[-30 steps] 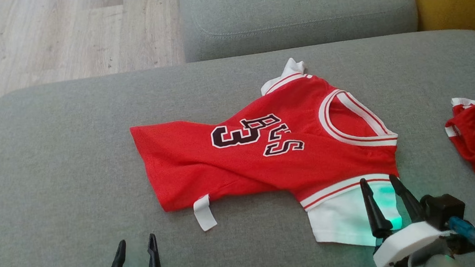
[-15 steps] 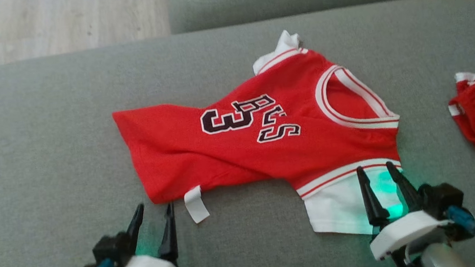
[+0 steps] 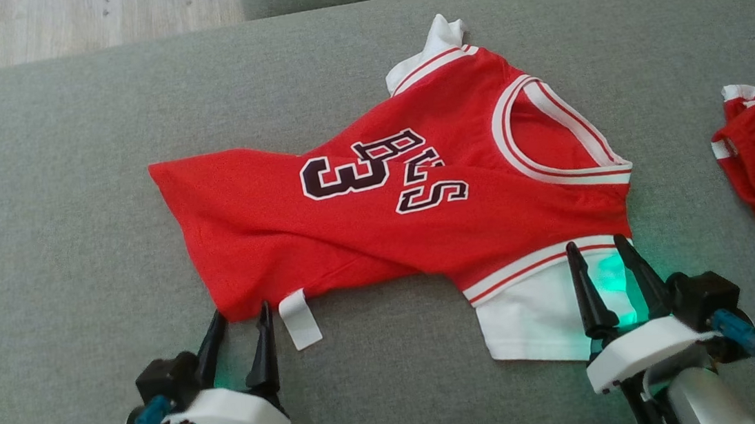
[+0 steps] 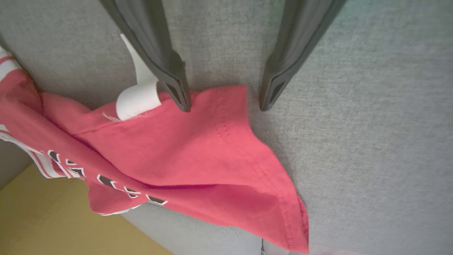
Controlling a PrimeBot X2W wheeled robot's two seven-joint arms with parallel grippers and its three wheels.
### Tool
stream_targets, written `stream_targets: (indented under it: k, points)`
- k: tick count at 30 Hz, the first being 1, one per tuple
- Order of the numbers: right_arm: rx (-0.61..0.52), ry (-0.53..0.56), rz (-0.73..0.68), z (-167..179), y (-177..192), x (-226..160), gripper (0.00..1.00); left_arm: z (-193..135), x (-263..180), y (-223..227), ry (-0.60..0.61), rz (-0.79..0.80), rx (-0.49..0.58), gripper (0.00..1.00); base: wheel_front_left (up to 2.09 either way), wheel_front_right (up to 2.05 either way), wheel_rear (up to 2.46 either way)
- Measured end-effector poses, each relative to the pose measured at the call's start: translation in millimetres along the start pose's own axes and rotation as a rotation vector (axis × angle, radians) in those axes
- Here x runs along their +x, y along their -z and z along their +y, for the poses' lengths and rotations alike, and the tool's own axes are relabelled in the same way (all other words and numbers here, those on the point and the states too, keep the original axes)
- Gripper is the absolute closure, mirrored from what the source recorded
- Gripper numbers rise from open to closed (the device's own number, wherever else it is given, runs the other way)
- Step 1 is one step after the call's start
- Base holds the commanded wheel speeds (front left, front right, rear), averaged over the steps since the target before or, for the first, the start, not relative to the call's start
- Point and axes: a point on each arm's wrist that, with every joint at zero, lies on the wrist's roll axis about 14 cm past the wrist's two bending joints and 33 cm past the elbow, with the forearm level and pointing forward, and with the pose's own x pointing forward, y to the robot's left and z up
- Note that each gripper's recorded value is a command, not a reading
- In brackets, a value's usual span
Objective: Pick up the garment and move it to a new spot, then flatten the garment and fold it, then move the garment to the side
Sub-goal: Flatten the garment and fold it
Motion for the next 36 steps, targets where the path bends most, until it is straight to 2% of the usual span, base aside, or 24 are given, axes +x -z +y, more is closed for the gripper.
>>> stream_targets:
  k: [4,5,6,7,13,16,19,32,33,34,35,36]
  points:
    - [0.001,0.000,0.004,-0.1,1.1,1.0,0.00,-6.7,3.9,-2.4,0.025,-0.003,-0.013,0.00,0.00,0.00,0.00]
    - [0.002,0.001,0.005,-0.4,1.6,1.1,0.00,-6.8,4.4,-2.5,0.025,-0.003,-0.018,0.34,0.00,0.00,0.00]
    - [0.002,0.003,0.010,-1.0,3.1,1.1,0.00,-6.2,4.4,-1.6,0.024,0.000,-0.021,0.76,0.00,0.00,0.00]
    - [0.003,0.006,0.017,-2.1,5.1,0.7,0.00,-5.4,3.9,-0.3,0.023,0.005,-0.021,1.00,0.00,0.00,0.00]
    - [0.020,0.073,0.040,-22.5,13.0,-5.5,0.00,-2.7,-1.2,1.7,0.019,0.012,-0.013,1.00,0.00,0.00,0.00]
    - [0.020,0.081,0.094,-23.7,31.4,-16.2,0.00,0.2,-5.9,3.2,0.007,0.012,-0.021,1.00,0.00,0.00,0.00]
    - [0.018,0.075,0.136,-20.4,48.2,-27.9,0.00,2.3,-10.3,6.0,-0.002,0.014,-0.030,1.00,0.00,0.00,0.00]
    - [-0.013,0.019,0.196,-9.2,70.9,-59.6,0.00,-0.9,-22.4,12.7,-0.002,0.020,-0.034,1.00,0.00,0.00,0.00]
    - [-0.013,0.019,0.199,-9.7,71.8,-62.0,0.15,-1.6,-23.0,13.5,0.000,0.022,-0.035,1.00,0.00,0.00,0.00]
    - [-0.009,0.023,0.196,-10.6,71.4,-62.9,0.53,-2.1,-23.0,13.6,0.001,0.022,-0.034,1.00,0.00,0.00,0.00]
    - [-0.007,0.023,0.195,-10.4,71.1,-63.4,0.82,-3.3,-22.6,13.1,0.005,0.021,-0.031,1.00,0.00,0.00,0.00]
    - [-0.005,0.022,0.194,-9.8,71.0,-63.8,1.00,-4.1,-22.2,12.8,0.008,0.021,-0.027,1.00,0.00,0.00,0.00]
